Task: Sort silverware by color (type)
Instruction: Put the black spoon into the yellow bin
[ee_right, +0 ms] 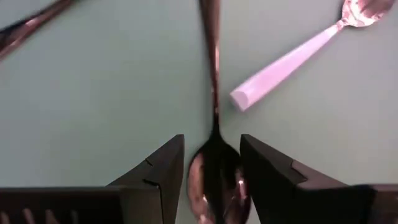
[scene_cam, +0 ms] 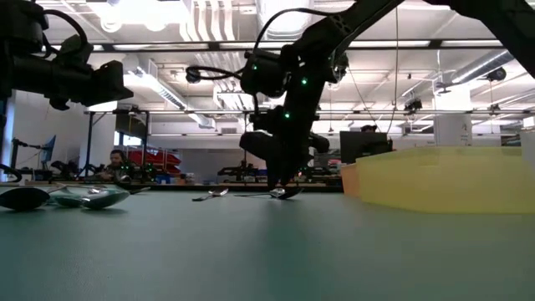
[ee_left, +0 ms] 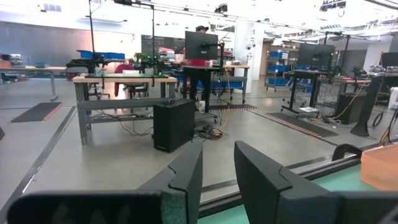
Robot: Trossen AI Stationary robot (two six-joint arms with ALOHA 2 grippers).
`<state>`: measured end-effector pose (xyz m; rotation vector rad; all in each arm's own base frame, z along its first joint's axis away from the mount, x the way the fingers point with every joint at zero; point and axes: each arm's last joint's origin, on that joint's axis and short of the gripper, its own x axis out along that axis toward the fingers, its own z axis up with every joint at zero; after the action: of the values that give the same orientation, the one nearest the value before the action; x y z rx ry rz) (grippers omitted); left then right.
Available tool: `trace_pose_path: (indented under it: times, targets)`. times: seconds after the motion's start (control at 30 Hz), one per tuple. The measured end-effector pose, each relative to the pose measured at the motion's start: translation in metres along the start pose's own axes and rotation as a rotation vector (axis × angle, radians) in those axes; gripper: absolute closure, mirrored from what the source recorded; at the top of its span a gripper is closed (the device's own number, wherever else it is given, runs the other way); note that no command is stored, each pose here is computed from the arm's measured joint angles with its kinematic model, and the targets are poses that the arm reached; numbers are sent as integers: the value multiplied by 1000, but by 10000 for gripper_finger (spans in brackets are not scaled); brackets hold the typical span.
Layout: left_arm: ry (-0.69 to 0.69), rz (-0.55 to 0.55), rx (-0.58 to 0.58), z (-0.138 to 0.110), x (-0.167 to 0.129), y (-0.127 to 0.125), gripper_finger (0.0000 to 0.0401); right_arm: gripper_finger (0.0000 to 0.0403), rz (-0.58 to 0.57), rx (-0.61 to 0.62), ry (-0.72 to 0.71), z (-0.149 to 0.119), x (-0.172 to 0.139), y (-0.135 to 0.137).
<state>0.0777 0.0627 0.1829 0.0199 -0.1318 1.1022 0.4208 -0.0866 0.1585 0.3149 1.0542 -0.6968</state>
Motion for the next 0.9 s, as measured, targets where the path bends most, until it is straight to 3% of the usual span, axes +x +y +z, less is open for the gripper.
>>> trace_pose_path:
  times: [0.3, 0.5, 0.9]
  targets:
    - [1, 0, 1, 0, 0, 0, 324, 255, -31, 21, 29, 4, 14, -17]
    - [1, 0, 1, 0, 0, 0, 324, 255, 13, 51, 74, 6, 27, -28]
    - [1, -1, 1, 0, 0, 0, 324, 255, 31, 26, 169, -2, 29, -28]
